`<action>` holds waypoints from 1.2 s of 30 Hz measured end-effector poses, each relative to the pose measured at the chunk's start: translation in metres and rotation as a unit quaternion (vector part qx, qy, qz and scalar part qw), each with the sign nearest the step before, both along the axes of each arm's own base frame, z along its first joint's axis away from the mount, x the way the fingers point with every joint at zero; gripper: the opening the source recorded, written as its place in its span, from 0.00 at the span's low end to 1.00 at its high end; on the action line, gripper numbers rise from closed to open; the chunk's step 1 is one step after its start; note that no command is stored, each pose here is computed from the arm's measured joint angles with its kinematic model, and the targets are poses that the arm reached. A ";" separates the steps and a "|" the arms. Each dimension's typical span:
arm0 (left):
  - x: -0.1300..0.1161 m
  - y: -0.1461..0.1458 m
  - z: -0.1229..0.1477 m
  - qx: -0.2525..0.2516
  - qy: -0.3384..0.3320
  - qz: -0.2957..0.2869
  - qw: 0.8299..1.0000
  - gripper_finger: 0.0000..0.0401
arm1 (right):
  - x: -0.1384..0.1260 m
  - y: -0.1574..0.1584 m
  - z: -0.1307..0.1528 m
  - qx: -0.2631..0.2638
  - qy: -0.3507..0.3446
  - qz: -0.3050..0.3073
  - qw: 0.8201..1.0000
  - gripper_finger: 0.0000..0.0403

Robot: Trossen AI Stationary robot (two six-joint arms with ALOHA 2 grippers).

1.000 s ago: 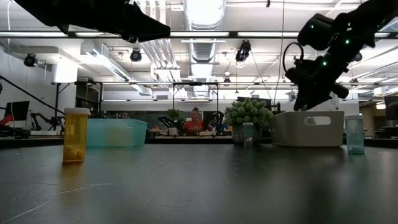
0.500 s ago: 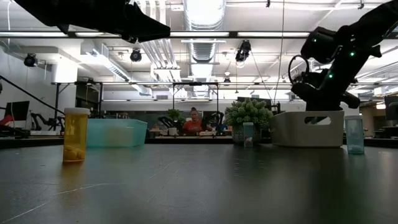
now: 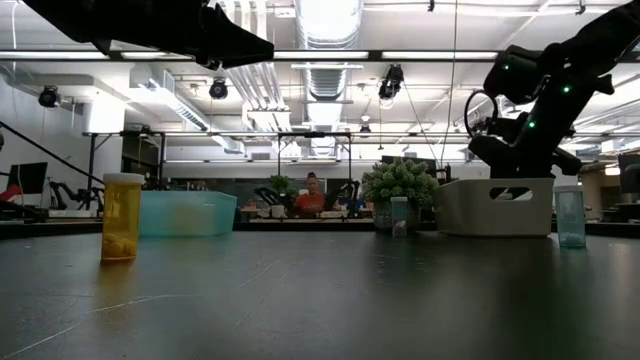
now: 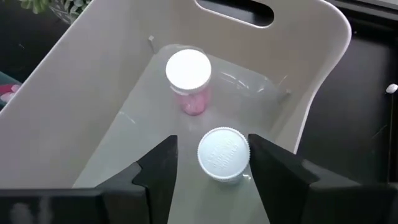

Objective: Pick and place medicine bottles into bin by pill shape (circle, oval)
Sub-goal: Put the bottom blue tablet bottle into the white bin, then put the blue capsule bottle into the green bin

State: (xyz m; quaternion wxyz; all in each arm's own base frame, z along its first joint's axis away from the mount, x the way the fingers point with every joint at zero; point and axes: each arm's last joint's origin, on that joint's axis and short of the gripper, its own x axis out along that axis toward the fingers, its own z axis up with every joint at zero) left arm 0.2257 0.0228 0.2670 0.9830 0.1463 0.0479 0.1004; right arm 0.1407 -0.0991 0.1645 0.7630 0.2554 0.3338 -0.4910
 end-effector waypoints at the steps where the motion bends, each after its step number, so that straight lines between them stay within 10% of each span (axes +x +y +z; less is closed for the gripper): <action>1: 0.000 0.000 0.000 -0.001 0.000 0.000 1.000 0.63 | 0.000 0.000 0.000 0.001 0.001 0.000 1.000 0.47; 14: 0.000 -0.009 -0.003 -0.091 -0.014 -0.015 0.996 0.63 | 0.001 -0.001 0.036 0.012 0.059 0.033 0.998 0.49; 25: 0.013 -0.038 -0.010 -0.213 -0.034 -0.067 0.974 0.63 | 0.007 0.030 0.064 -0.021 -0.022 0.129 0.991 0.44; 36: 0.054 -0.065 -0.024 -0.287 -0.126 -0.129 0.941 0.63 | 0.032 0.081 0.088 -0.159 -0.143 0.355 0.910 0.42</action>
